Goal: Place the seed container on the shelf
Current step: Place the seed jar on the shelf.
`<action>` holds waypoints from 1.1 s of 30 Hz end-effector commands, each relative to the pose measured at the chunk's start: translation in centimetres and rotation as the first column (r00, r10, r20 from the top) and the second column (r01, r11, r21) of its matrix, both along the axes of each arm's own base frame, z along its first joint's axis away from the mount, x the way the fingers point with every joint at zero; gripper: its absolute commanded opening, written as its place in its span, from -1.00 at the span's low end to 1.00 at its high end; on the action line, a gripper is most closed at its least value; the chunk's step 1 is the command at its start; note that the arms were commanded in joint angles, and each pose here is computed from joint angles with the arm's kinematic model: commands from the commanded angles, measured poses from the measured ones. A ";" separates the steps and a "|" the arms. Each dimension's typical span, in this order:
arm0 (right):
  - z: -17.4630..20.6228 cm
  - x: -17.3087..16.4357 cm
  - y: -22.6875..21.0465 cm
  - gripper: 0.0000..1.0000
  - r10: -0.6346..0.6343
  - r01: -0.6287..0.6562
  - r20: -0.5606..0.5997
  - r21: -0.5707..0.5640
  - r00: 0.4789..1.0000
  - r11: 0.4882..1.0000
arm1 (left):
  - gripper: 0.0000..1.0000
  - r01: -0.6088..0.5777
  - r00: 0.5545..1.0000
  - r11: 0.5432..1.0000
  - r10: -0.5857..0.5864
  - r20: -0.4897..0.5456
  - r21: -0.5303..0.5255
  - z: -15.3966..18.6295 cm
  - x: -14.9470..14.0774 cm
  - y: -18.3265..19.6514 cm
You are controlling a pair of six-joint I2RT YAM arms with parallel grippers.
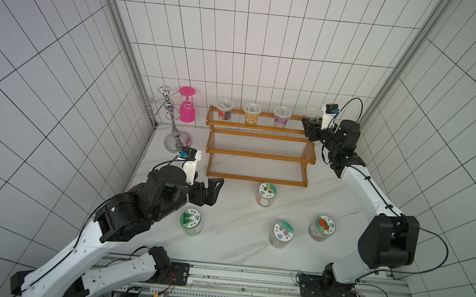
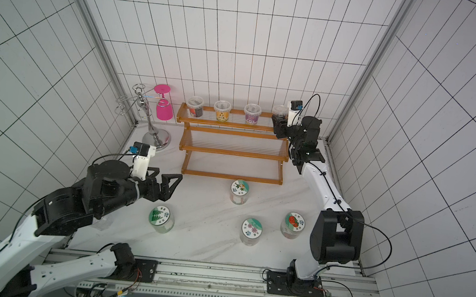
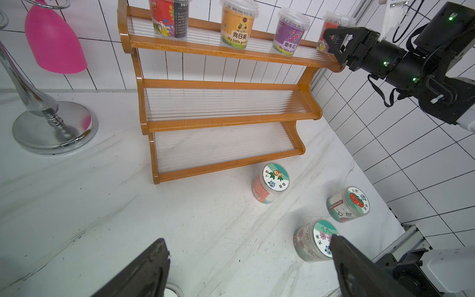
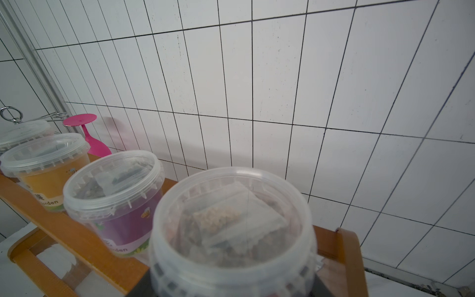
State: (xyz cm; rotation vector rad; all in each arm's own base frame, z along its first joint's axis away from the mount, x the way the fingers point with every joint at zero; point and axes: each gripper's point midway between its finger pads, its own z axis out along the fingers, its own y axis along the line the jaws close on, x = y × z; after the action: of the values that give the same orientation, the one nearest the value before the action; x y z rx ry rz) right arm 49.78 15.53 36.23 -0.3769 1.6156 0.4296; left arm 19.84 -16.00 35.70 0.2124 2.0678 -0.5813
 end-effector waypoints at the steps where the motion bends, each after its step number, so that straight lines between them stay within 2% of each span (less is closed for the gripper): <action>1: 1.9 0.8 -0.4 0.11 -0.020 0.020 0.043 -0.006 0.999 1.000 | 0.97 -0.008 1.000 1.000 0.008 0.014 0.015 0.0 0.0 0.4; 11: 0.2 1.8 -0.1 0.12 -0.018 0.019 0.013 -0.029 1.000 0.999 | 0.97 -0.015 1.000 1.000 0.015 0.012 0.022 -0.4 0.1 0.4; 24: 0.2 0.6 -0.5 0.51 -0.030 0.031 0.017 -0.049 0.999 0.998 | 0.97 -0.025 0.999 1.000 0.025 0.020 0.014 -0.2 0.1 0.7; 33: 0.2 -0.9 -0.9 0.57 -0.039 0.041 0.021 -0.057 0.999 0.998 | 0.97 -0.024 1.000 1.000 0.024 0.016 0.005 -0.3 -0.1 0.8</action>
State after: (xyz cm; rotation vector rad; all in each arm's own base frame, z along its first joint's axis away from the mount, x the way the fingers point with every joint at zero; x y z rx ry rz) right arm 49.93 15.11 35.48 -0.3928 1.6363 0.3737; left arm 19.80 -15.39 35.31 0.1970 2.0640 -0.5600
